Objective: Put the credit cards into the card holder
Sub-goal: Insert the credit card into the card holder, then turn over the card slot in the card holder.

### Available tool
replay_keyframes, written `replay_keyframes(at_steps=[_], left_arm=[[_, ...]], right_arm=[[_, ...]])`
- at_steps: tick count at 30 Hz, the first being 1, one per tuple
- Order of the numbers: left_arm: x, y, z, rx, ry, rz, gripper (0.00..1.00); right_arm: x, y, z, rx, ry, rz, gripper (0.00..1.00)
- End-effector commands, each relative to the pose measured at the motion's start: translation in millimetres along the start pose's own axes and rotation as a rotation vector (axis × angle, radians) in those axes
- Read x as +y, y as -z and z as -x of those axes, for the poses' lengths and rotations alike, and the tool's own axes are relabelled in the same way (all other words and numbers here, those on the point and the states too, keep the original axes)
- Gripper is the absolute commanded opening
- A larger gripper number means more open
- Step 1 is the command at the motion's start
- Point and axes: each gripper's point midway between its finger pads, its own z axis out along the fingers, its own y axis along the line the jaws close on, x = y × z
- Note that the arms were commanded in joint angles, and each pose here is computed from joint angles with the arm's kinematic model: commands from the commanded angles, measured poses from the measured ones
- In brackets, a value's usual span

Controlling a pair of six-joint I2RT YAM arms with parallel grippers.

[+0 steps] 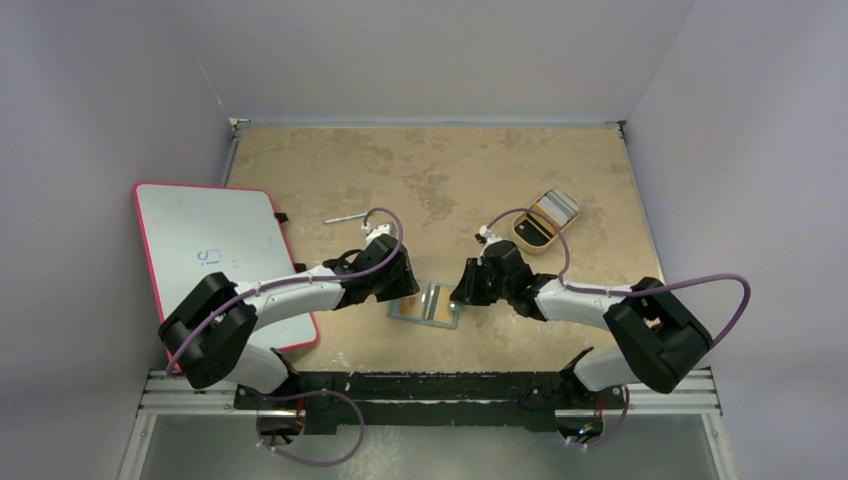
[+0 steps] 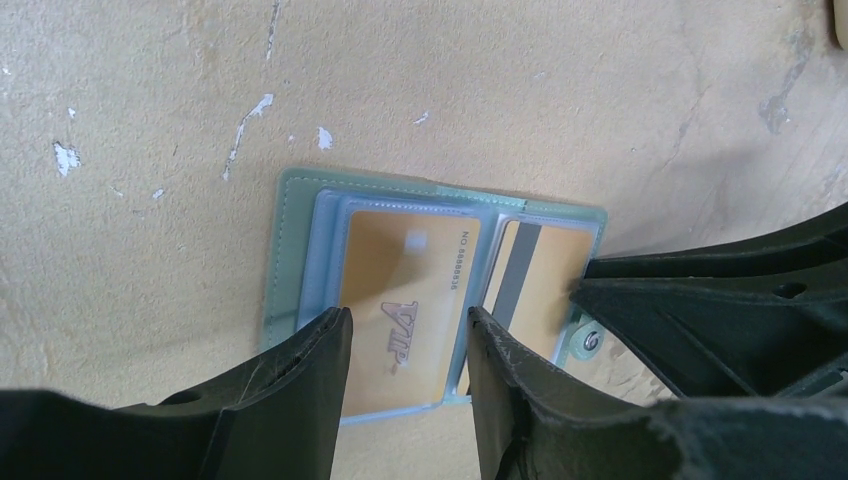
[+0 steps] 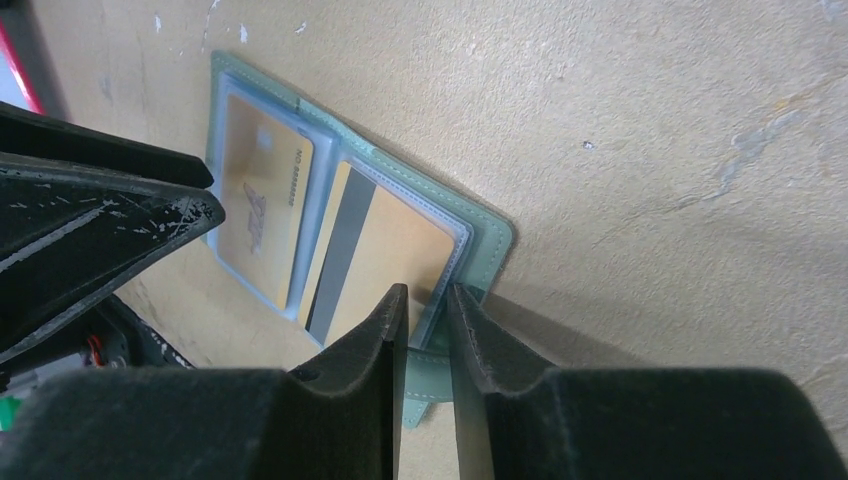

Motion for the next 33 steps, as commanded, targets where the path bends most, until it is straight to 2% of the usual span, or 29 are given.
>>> replay_keyframes(at_steps=[1, 33], left_arm=[[-6, 1, 12, -0.054, -0.013, -0.028, 0.46], [15, -10, 8, -0.049, -0.053, 0.071, 0.47]], right_arm=[[-2, 0, -4, -0.003, -0.012, -0.007, 0.23], [4, -3, 3, -0.012, 0.003, 0.004, 0.23]])
